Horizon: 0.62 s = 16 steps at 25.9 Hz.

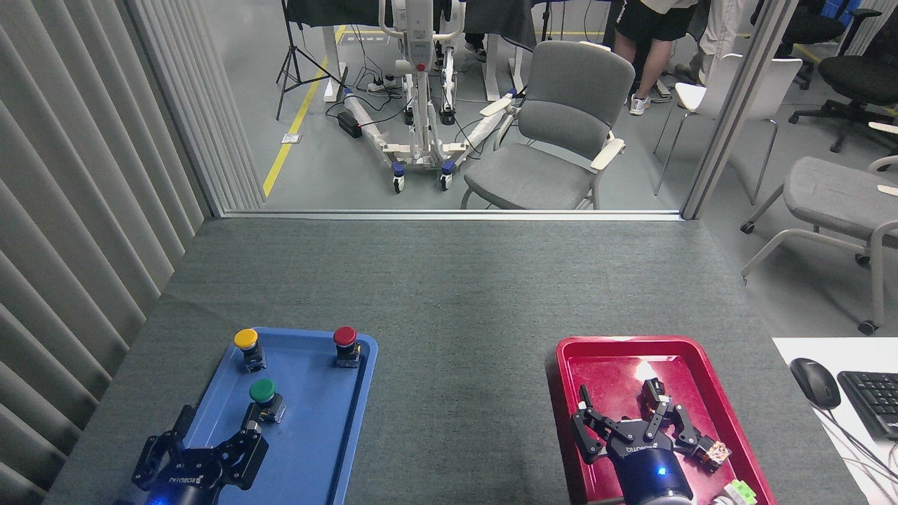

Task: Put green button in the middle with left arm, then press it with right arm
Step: 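Lower the left gripper over the green button on the blue tray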

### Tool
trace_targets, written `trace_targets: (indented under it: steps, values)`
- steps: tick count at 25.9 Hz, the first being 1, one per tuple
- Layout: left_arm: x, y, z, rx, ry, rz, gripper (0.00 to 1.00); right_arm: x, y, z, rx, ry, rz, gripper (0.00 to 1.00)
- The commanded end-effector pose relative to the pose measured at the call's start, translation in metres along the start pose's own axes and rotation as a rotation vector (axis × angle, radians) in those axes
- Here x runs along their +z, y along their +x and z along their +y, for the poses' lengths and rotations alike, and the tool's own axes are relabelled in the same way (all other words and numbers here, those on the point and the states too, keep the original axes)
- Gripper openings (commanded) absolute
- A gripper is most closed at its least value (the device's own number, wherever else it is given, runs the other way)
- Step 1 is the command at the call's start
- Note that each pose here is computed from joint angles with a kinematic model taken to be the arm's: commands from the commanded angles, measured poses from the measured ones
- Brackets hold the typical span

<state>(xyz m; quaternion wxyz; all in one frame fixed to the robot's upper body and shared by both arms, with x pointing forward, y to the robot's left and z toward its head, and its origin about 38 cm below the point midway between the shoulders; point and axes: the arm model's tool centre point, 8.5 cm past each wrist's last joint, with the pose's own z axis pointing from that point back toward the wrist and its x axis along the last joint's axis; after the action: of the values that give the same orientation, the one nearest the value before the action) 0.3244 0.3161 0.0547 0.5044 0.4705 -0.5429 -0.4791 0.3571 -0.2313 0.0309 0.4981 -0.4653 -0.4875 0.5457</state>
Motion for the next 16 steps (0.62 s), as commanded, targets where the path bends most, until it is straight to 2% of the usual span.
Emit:
trace_targets:
  steps: [1,5,13,16]
  values:
    - [0.000,-0.002,-0.001,-0.002,0.008,0.000,1.00,-0.003,0.001,-0.004,-0.004,-0.014,-0.001,0.99]
    - [0.002,0.003,0.011,-0.049,0.102,0.004,1.00,-0.004,0.003,-0.007,-0.004,-0.026,-0.007,0.99]
    - [-0.002,-0.004,0.004,-0.047,0.051,0.066,1.00,0.003,0.000,-0.006,-0.006,-0.077,0.012,0.99]
    - [-0.006,-0.008,0.009,-0.064,0.067,0.053,1.00,0.002,-0.001,-0.008,-0.041,-0.086,0.031,0.98]
